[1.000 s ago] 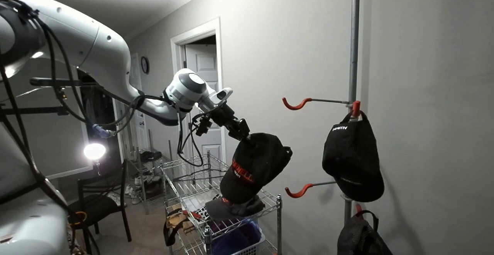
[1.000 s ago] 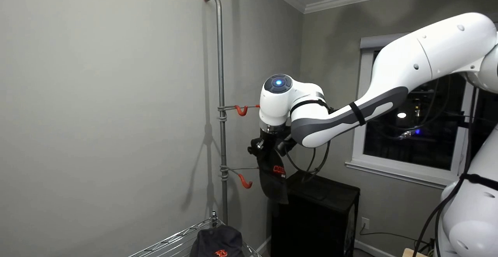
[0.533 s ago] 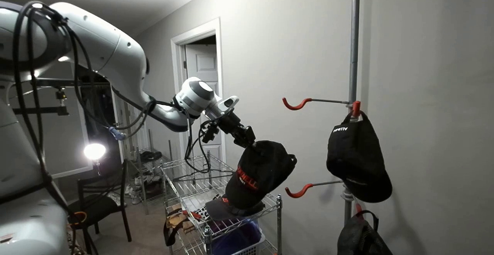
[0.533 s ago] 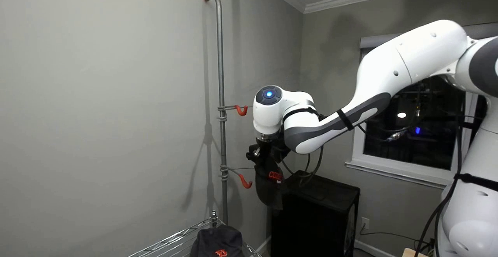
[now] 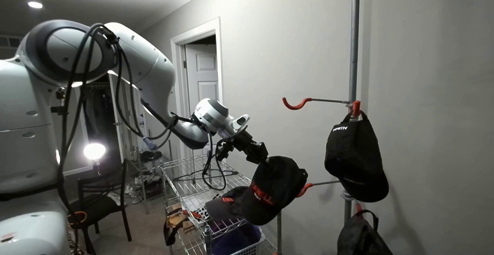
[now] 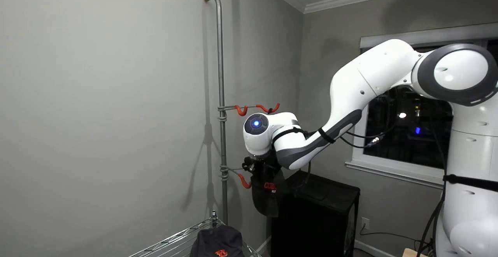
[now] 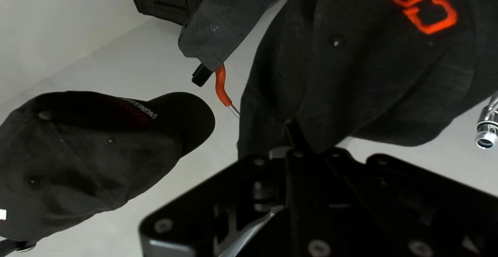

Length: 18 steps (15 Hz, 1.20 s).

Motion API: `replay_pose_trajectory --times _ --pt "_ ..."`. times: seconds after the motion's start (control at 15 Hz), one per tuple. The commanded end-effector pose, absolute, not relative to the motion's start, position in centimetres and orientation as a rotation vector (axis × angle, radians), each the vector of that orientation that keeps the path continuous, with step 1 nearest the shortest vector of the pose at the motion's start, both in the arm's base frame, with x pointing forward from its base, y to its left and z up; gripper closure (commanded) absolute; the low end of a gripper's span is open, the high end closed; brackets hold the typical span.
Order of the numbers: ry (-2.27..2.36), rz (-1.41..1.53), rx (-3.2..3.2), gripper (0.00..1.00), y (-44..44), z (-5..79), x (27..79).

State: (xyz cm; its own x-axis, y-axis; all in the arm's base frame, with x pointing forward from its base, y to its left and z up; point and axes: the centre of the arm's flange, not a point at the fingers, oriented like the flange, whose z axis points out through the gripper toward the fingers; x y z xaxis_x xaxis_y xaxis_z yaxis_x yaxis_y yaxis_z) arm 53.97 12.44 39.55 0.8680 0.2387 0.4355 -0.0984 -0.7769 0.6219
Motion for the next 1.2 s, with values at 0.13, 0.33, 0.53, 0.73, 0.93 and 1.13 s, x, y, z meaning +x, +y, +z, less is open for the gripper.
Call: replay_pose_trajectory --times 0.13,0.33,0.53,0.73,0.93,1.13 --pt "0.133 0.712 2.348 0.99 13.6 38.0 57.0" --pt "0.166 0.676 2.373 0.99 14.4 36.1 57.2" --pt "0.196 0.622 2.398 0.99 14.9 33.3 56.9" --pt "0.214 0.579 2.429 0.99 15.0 31.0 56.6" --pt "0.221 0.539 2.460 0.99 14.9 29.3 56.3" --pt "0.228 0.513 2.488 0.99 14.9 28.2 56.2"
